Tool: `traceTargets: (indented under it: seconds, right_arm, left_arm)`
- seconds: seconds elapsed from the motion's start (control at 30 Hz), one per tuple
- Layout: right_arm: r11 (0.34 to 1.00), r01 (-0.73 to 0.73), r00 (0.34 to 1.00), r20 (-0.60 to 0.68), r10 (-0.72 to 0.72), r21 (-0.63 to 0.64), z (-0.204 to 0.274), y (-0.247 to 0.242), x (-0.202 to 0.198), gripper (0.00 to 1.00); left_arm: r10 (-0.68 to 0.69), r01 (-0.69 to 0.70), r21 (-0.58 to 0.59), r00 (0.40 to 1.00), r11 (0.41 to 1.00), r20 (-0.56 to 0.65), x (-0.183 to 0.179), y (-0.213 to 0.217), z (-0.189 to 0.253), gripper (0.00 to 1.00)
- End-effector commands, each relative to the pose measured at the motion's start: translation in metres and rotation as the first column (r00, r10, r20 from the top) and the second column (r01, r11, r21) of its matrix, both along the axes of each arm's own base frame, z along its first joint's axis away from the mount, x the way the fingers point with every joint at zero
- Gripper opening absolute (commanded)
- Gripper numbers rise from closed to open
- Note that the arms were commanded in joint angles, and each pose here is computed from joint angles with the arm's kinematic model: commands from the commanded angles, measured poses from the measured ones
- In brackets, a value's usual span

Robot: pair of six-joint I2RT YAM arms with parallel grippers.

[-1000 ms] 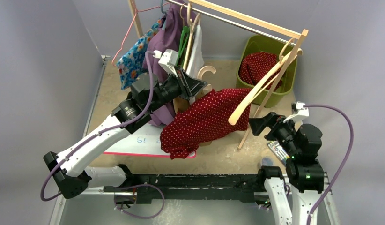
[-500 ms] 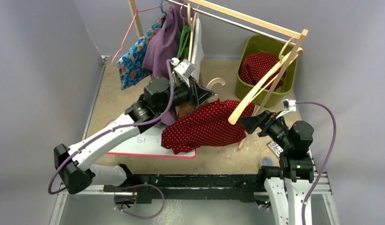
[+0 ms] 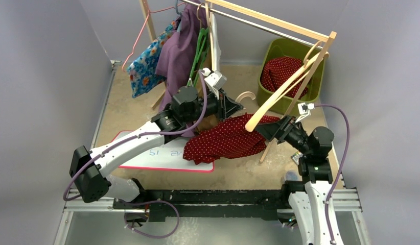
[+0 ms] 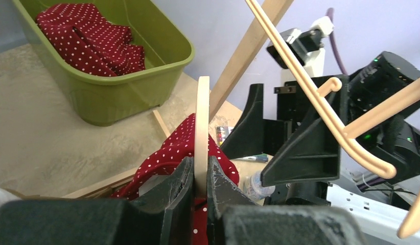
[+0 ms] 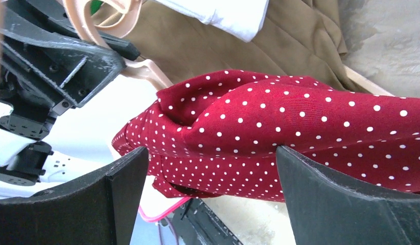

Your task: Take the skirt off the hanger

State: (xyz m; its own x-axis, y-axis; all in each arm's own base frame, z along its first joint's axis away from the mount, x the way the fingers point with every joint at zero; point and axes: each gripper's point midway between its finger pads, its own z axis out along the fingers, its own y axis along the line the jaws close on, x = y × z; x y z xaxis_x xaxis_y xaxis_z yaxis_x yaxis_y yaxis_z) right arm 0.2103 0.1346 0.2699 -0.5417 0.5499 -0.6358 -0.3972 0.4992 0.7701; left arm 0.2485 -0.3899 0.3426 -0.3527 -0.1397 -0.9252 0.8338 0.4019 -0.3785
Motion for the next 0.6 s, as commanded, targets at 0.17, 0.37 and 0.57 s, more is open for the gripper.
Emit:
traceTargets:
  seconds: [0.17, 0.37, 0.57]
  right_arm:
    - [0.996, -0.059, 0.998, 0.002, 0.059, 0.063, 0.001, 0.008, 0.0, 0.95]
    - [0.995, -0.055, 0.997, -0.057, 0.059, 0.078, -0.015, 0.008, 0.004, 0.83]
    - [0.999, -0.028, 0.992, -0.118, 0.034, 0.046, -0.036, 0.005, 0.007, 0.66]
  left_arm:
    - [-0.089, 0.096, -0.062, 0.991, 0.993, 0.096, -0.023, -0.025, 0.032, 0.0]
    - [-0.097, 0.102, -0.043, 0.99, 0.994, 0.102, -0.032, -0.035, 0.032, 0.0]
    - [-0.092, 0.099, -0.069, 0.99, 0.993, 0.106, -0.037, -0.033, 0.042, 0.0]
